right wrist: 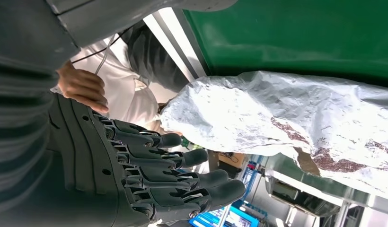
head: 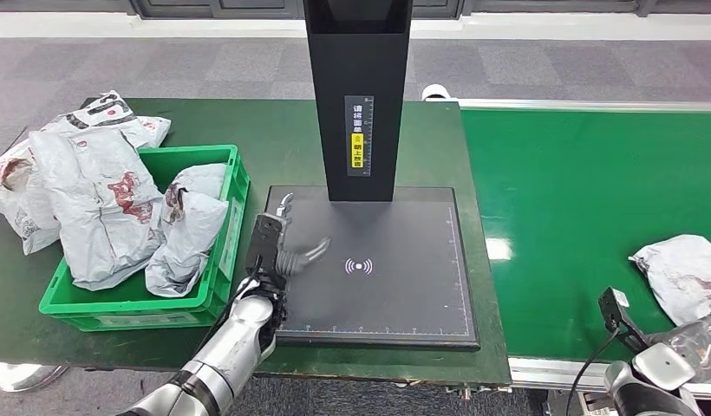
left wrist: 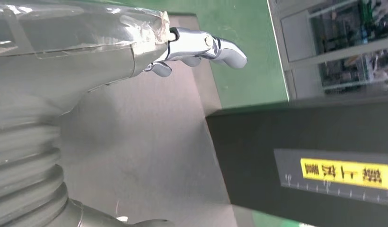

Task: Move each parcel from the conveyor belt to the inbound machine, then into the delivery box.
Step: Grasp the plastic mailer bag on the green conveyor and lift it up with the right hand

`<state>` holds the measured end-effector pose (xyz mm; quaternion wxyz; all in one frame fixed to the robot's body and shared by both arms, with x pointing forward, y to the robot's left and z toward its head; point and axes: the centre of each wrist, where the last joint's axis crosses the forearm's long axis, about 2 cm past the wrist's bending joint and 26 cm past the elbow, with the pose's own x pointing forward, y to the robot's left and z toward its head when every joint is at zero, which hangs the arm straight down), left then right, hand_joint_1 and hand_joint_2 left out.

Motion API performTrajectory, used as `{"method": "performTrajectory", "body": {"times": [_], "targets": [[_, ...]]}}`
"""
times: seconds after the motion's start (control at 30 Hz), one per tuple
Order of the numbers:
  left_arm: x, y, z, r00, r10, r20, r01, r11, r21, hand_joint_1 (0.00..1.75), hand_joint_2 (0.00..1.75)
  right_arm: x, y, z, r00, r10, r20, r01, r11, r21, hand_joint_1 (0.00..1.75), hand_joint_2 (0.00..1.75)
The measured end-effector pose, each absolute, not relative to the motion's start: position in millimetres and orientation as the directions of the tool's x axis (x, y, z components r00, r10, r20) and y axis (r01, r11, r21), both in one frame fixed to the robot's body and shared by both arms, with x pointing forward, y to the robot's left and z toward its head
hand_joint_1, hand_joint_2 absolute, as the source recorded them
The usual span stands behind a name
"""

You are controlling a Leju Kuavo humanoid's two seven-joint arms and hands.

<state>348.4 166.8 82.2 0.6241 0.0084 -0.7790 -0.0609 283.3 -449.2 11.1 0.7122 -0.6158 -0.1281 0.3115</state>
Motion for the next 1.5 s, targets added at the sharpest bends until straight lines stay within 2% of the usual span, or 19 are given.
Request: {"method": "performTrajectory", "body": {"times": [1.5], "targets": [[352,195,85,-0.244,-0.124,0.962,0.016,0.991,0.132,0.0,1.75,290,-446,13,0.753,0.621,-0.216,-0.335,0.08,-0.939,0.0,1.75]]}}
